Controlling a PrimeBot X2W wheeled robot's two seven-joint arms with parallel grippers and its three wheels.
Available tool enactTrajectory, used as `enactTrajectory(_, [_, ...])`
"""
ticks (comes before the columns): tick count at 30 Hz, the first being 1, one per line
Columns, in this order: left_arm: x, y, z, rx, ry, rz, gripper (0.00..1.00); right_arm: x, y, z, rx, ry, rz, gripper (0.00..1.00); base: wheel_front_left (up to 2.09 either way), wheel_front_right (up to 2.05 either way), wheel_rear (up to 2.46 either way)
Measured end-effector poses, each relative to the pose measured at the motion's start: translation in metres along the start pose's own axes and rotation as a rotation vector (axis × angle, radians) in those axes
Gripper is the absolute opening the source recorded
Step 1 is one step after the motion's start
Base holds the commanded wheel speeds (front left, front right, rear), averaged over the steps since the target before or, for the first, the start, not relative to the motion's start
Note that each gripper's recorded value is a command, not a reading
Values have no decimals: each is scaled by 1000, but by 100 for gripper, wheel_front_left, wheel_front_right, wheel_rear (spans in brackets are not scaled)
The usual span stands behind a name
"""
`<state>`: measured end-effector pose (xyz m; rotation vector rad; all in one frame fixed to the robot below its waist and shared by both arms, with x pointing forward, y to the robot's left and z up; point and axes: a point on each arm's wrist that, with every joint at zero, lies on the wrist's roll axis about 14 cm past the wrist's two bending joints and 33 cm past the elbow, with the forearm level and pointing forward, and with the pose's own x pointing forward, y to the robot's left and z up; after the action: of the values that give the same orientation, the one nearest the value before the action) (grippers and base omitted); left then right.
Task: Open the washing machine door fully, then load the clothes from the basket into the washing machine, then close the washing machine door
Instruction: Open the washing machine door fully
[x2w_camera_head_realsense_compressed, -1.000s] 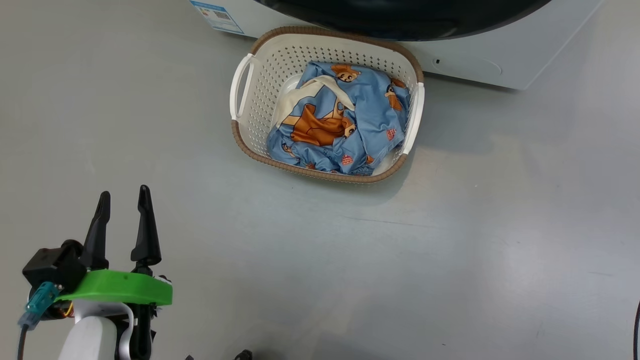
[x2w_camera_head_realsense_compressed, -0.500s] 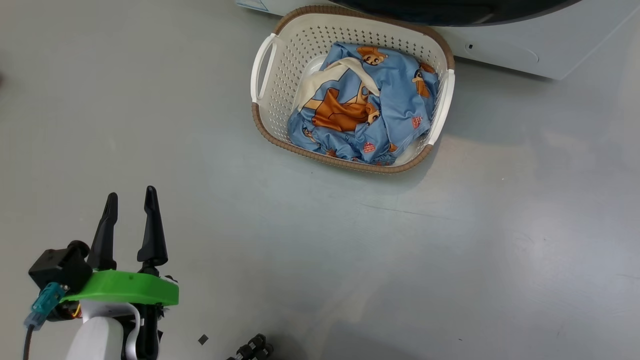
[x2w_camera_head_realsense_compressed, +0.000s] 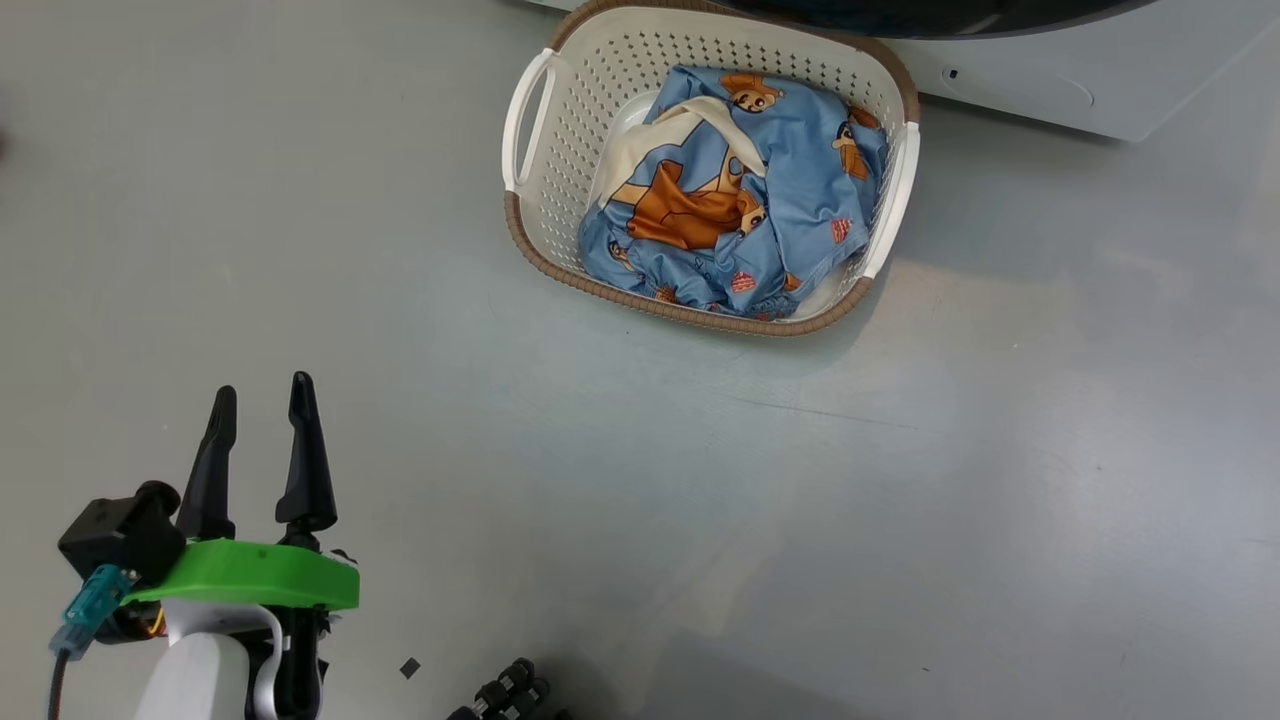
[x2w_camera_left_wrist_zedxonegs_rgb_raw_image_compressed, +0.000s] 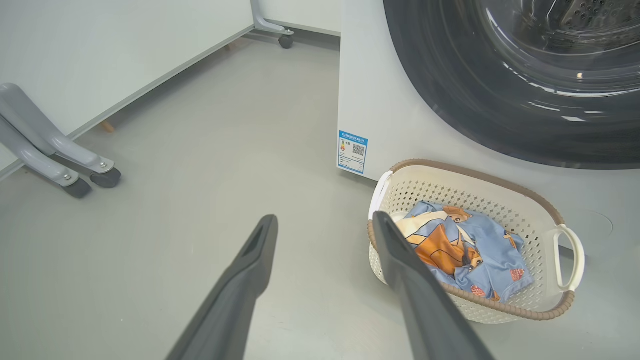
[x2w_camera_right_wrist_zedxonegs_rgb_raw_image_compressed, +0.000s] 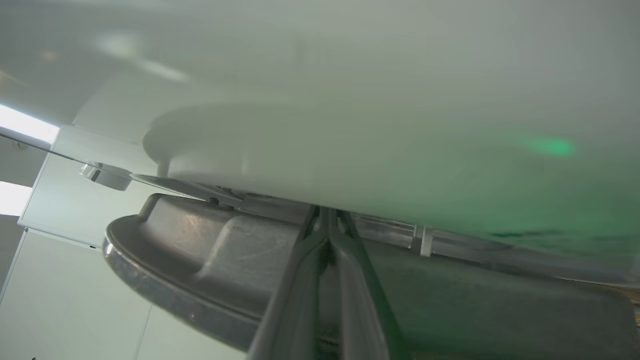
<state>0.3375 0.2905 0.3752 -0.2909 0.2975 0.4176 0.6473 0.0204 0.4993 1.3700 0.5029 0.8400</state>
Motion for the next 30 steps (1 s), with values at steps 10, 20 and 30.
enactTrajectory(10, [5, -3, -4, -16, 7, -2, 100, 5, 13, -15, -35, 100, 21, 0, 0, 0, 0])
enactTrajectory(20, [9, -7, 1, -30, -13, -13, 100, 2, 22, -29, -58, 180, 12, 0, 0, 0, 0])
enactTrajectory(30, [13, -16, 3, -44, -21, -42, 100, -2, 30, -70, -42, 324, 18, 0, 0, 0, 0])
